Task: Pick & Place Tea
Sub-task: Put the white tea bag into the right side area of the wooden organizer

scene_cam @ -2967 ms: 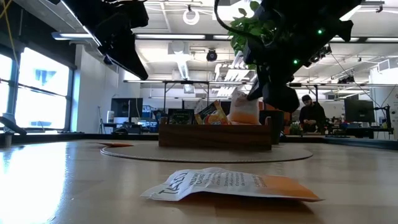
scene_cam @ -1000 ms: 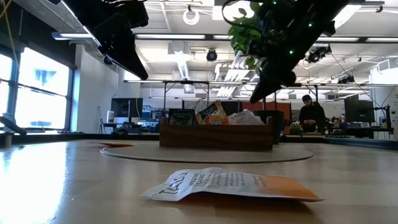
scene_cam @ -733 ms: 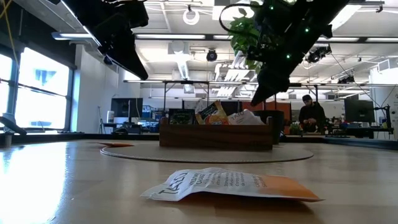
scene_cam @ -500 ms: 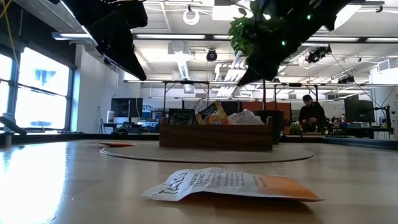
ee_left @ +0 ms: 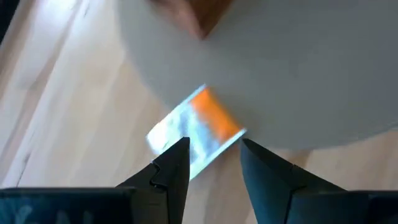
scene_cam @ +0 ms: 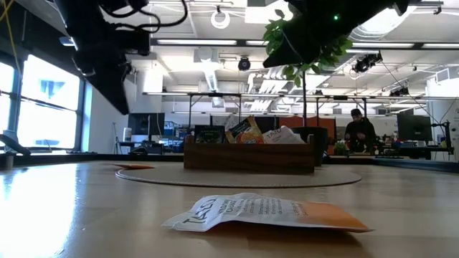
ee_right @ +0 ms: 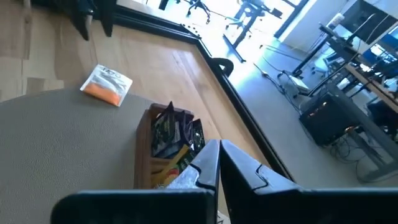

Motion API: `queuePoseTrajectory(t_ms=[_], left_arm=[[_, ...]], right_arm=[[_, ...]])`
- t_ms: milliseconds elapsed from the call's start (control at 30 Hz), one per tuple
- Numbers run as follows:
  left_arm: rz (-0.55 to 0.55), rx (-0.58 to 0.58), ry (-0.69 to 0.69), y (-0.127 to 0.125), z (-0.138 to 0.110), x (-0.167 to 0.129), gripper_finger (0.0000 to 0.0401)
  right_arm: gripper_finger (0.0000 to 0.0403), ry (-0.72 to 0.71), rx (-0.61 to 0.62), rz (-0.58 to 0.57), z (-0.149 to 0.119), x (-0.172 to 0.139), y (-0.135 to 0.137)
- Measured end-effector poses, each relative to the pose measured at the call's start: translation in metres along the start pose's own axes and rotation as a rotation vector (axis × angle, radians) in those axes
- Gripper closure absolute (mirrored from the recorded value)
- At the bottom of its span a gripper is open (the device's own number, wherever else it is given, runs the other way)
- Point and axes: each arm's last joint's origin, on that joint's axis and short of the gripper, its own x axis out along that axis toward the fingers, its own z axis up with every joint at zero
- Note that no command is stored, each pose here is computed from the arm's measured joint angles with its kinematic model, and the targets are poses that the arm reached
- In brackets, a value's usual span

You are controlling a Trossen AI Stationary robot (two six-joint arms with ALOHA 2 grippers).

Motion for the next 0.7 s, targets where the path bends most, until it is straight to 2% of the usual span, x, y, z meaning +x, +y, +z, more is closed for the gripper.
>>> queuePoseTrajectory(t_ms=[133,233,400,567,700], left_arm=[[0.098,-0.032,0.137,0.010,-0.014,0.000,0.0263],[0.055,-0.150,0.207,0.016,-0.016,0.000,0.0263],[0.025,-0.174,0.162,0.030,-0.015,-0.011,0.0263],[-0.002,-0.250,0.170,0.052,-0.012,-0.010,0.0263],[-0.076,-0.343,0.131,0.061,-0.013,0.009,0.0263]], right_arm=[[0.0394,0.008,-0.026,-0.021,-0.001,-0.001,0.000],[0.0400,0.015,-0.034,-0.013,-0.002,-0.001,0.001],[0.0396,0.016,-0.074,-0.015,-0.002,-0.001,0.001],[0.0393,0.018,-0.112,-0.025,-0.002,0.000,-0.001],[0.0399,0.018,-0.119,-0.033,-0.002,0.002,-0.003]])
